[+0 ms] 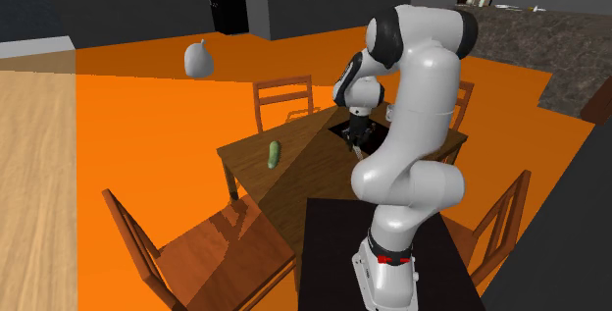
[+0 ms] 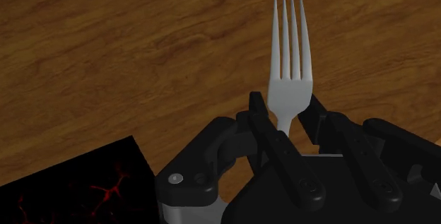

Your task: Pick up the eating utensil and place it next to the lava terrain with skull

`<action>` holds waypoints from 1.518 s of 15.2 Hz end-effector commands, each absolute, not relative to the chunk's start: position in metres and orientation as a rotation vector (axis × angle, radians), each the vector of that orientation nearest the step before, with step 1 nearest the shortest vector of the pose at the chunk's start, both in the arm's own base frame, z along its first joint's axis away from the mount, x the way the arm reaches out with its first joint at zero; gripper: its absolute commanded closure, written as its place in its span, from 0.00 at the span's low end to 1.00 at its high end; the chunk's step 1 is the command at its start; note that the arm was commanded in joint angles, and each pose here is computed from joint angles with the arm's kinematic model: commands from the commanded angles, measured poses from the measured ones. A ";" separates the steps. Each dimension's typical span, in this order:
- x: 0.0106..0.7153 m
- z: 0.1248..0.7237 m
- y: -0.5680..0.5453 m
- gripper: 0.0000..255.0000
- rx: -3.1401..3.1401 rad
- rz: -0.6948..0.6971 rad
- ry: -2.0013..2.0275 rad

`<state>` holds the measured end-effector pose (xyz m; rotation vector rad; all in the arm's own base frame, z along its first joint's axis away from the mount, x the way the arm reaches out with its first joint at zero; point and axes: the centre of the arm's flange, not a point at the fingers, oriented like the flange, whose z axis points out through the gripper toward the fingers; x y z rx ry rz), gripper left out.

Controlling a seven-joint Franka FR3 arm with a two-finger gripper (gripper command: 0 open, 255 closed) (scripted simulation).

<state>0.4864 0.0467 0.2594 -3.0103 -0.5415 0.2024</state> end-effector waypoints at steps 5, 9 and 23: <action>0.527 0.261 -0.023 1.00 -3.010 0.202 -0.543; 0.553 0.261 -0.069 1.00 -3.010 0.202 -0.543; 0.643 0.262 -0.230 1.00 -3.010 0.202 -0.543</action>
